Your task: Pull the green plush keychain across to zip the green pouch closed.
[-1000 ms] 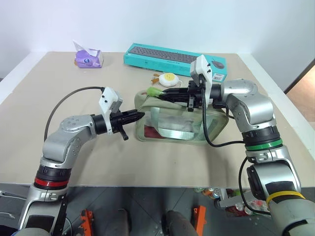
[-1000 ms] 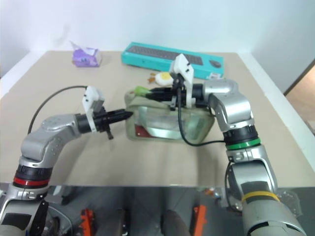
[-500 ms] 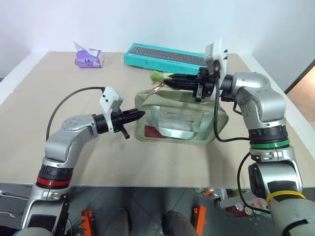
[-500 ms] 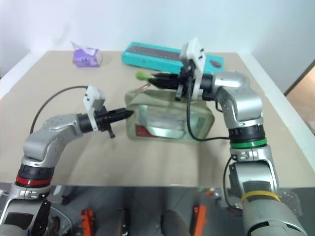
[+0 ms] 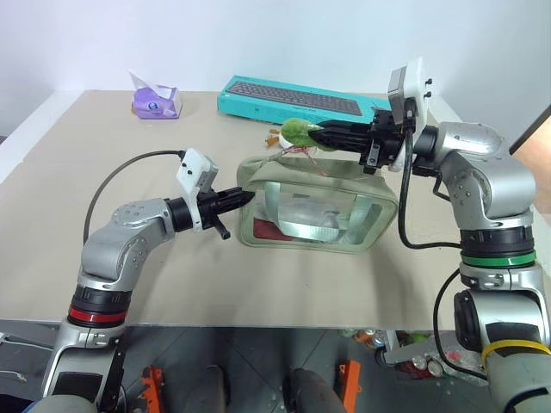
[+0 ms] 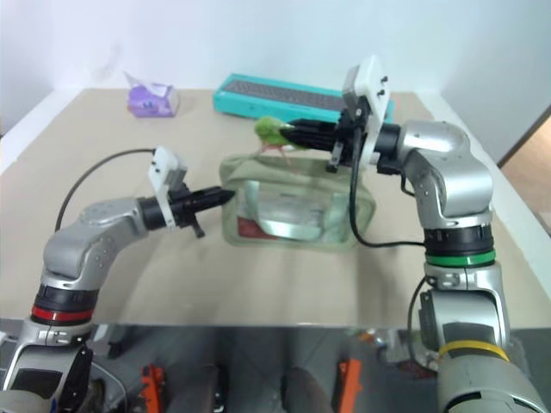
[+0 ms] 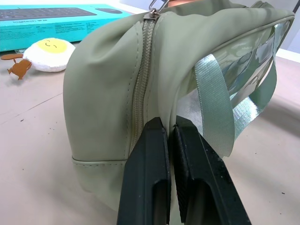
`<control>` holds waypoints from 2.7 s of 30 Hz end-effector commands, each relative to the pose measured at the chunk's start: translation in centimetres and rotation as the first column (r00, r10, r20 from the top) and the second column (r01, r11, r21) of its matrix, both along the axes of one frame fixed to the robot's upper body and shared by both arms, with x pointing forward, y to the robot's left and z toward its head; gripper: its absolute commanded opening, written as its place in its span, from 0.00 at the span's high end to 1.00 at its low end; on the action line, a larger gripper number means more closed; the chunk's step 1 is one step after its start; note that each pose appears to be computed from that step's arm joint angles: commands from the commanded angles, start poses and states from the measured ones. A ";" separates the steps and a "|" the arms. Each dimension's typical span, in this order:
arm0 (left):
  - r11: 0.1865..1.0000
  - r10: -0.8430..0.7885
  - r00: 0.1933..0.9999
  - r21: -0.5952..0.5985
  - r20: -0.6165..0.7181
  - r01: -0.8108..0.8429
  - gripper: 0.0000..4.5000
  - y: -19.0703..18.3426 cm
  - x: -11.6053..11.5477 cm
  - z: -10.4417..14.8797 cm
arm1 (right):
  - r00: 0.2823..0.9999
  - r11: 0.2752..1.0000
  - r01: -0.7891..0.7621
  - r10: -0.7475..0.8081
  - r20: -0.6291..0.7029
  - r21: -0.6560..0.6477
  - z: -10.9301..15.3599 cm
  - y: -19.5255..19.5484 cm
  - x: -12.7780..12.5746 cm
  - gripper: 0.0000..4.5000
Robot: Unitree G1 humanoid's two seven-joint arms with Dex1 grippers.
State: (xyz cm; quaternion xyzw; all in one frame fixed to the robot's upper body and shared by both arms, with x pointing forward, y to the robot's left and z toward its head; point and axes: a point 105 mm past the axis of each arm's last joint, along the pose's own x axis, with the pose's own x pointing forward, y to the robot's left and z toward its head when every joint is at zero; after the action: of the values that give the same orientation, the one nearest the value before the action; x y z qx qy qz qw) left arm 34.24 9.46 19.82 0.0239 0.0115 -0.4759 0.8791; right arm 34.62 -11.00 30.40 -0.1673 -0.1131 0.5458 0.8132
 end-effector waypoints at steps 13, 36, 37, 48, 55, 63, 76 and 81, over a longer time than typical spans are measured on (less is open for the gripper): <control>1.000 0.013 1.000 0.027 0.024 -0.014 1.00 1.4 -0.1 0.3 | 0.990 0.995 0.090 -0.094 0.103 0.043 2.9 -3.0 -1.3 0.99; 0.996 0.086 0.996 0.014 -0.002 -0.086 1.00 1.9 0.8 0.7 | 0.960 0.966 0.248 -0.254 0.116 0.070 3.3 -7.4 -0.8 0.99; 0.996 0.085 0.996 0.016 0.000 -0.085 1.00 1.9 0.8 0.7 | 0.955 0.961 0.267 -0.274 0.116 0.072 3.3 -7.9 -0.7 0.99; 0.996 0.083 0.996 0.017 0.016 -0.083 1.00 1.4 0.1 1.3 | 0.781 0.790 0.598 -0.612 0.121 0.137 2.7 -17.5 0.2 0.99; 0.991 0.133 0.990 -0.016 0.047 -0.132 1.00 1.4 0.2 1.8 | 0.586 0.580 0.797 -0.810 0.020 0.169 -0.9 -22.5 -0.8 0.99; 0.980 0.198 0.976 -0.039 0.088 -0.196 1.00 1.0 0.7 2.0 | 0.553 0.551 0.832 -0.821 -0.139 0.057 -9.9 -18.6 -1.4 0.99; 0.977 0.209 0.975 -0.065 0.078 -0.204 1.00 0.2 0.3 1.6 | 0.570 0.583 0.812 -0.781 -0.256 0.032 -15.3 -13.3 0.1 0.99; 0.977 0.206 0.975 -0.066 0.080 -0.201 1.00 0.1 0.3 1.8 | 0.573 0.603 0.797 -0.773 -0.272 -0.035 -18.0 -12.7 -0.1 0.99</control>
State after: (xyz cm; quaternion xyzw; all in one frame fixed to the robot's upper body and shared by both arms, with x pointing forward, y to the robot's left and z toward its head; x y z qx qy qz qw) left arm 34.95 9.61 19.98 0.0126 -0.0061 -0.3817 0.9242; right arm 34.61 -23.48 12.63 -0.0814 0.0565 0.1416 0.9850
